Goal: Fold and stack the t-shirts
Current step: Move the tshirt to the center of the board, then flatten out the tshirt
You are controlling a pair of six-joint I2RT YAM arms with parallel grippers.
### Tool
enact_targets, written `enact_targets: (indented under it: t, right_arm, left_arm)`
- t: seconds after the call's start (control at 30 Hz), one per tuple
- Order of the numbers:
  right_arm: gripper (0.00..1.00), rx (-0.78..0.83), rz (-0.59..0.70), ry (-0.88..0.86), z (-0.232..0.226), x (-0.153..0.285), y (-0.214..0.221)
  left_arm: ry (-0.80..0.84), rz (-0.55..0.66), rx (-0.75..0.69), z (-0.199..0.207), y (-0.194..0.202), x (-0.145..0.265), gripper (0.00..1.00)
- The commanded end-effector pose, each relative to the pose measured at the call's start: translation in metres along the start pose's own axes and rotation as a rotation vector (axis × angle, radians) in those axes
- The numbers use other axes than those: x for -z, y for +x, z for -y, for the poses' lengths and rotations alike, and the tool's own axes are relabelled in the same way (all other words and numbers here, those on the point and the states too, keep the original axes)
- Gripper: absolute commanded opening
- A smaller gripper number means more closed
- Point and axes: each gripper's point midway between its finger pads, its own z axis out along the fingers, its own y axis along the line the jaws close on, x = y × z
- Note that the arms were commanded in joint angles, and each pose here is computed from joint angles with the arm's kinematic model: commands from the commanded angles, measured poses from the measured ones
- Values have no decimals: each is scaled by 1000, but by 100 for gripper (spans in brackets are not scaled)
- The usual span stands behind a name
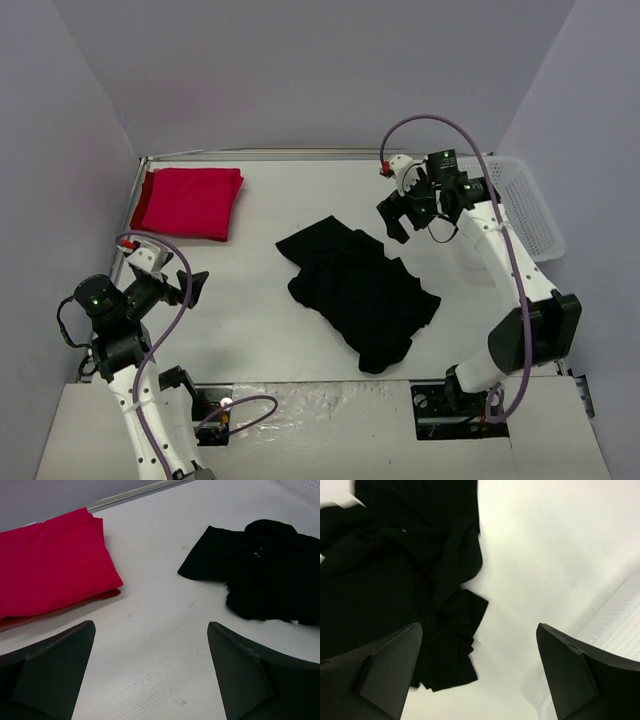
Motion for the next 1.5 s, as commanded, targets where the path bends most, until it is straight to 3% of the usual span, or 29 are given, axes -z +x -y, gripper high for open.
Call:
enact_targets:
  t: [0.0, 0.17, 0.3, 0.47, 0.57, 0.67, 0.7, 0.8, 0.87, 1.07, 1.2, 1.33, 1.47]
  right_arm:
    - [94, -10, -115, 66, 17, -28, 37]
    - [94, -26, -128, 13, 2, -39, 54]
    - [94, -23, -133, 5, -10, -25, 64]
    - [95, -18, -128, -12, -31, -4, 81]
    - [95, -26, -135, -3, -41, 7, 96]
    - [95, -29, -105, 45, -36, 18, 95]
    - [96, -33, -93, 59, -35, 21, 93]
    - [96, -44, -85, 62, -33, 21, 89]
    - [95, -61, -102, 52, -34, 17, 95]
    - [95, -104, -91, 35, -25, 17, 104]
    - [95, -140, -86, 15, -19, 14, 113]
    - [95, -158, -88, 17, -15, 13, 117]
    - [95, -170, -99, 10, -14, 11, 120]
  left_arm:
    - [12, 32, -42, 2, -16, 3, 94]
    - [35, 34, -36, 6, -21, 3, 94]
    - [42, -2, 60, 0, -27, 0, 94]
    - [188, -26, 119, 12, -46, -14, 94]
    - [219, -106, 64, 22, -50, -36, 94]
    - [377, -222, -88, 56, -46, -58, 94]
    - [385, -315, -111, 56, -29, -71, 94]
    - [512, -387, -186, 84, -27, -98, 94]
    - [576, -376, -218, 101, -36, -114, 94]
    - [669, -465, -224, 122, -10, -193, 99]
    - [627, -486, -190, 126, 7, -246, 80]
    - [548, -437, -256, 127, 11, -287, 79]
    - [558, -508, -231, 132, 32, -315, 79]
